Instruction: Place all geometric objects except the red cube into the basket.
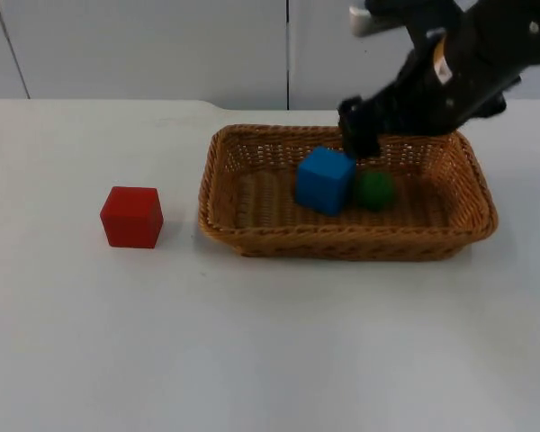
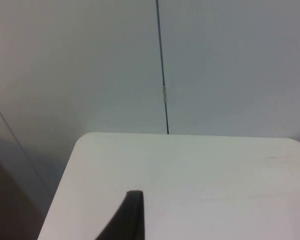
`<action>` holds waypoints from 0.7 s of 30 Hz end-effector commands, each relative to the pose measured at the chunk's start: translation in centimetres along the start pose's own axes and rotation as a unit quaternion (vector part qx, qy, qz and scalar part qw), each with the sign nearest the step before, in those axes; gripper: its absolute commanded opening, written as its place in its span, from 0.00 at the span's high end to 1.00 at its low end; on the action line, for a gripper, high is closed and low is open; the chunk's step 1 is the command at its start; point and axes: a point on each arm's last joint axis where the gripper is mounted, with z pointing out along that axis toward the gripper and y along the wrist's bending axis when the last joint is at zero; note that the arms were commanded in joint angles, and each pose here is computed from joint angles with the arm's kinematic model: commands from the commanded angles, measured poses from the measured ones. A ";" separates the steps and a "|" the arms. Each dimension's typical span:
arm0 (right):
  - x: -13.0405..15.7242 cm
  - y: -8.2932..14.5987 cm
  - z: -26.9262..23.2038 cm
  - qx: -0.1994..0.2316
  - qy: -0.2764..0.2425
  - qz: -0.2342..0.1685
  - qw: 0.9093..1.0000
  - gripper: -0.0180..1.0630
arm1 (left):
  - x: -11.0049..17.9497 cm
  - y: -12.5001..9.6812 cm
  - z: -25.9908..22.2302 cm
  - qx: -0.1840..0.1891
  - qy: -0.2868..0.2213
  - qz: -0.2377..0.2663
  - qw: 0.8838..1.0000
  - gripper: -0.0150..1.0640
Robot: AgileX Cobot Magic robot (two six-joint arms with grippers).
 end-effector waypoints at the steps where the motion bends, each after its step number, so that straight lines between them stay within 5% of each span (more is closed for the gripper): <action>1: -1.6 0.0 -2.7 0.000 -0.032 -0.015 0.999 0.01 | 0.0 0.1 -0.1 -0.002 -0.005 -0.003 1.000 0.02; 5: -4.3 -1.2 -8.7 0.000 -0.104 0.000 0.995 0.01 | 0.0 0.1 -0.1 -0.002 -0.005 -0.003 1.000 0.02; 8: -6.1 -4.1 -16.2 0.020 -0.185 0.014 0.982 0.01 | 0.0 0.1 -0.1 -0.001 -0.005 -0.005 1.000 0.02; 16: -5.1 -10.6 -26.1 0.113 -0.238 0.047 0.963 0.01 | 0.0 0.1 -0.1 -0.001 -0.006 -0.006 1.000 0.02; 21: -2.9 -14.9 -30.1 0.165 -0.226 0.084 0.956 0.01 | -0.1 0.1 -0.1 0.000 -0.009 -0.006 1.000 0.02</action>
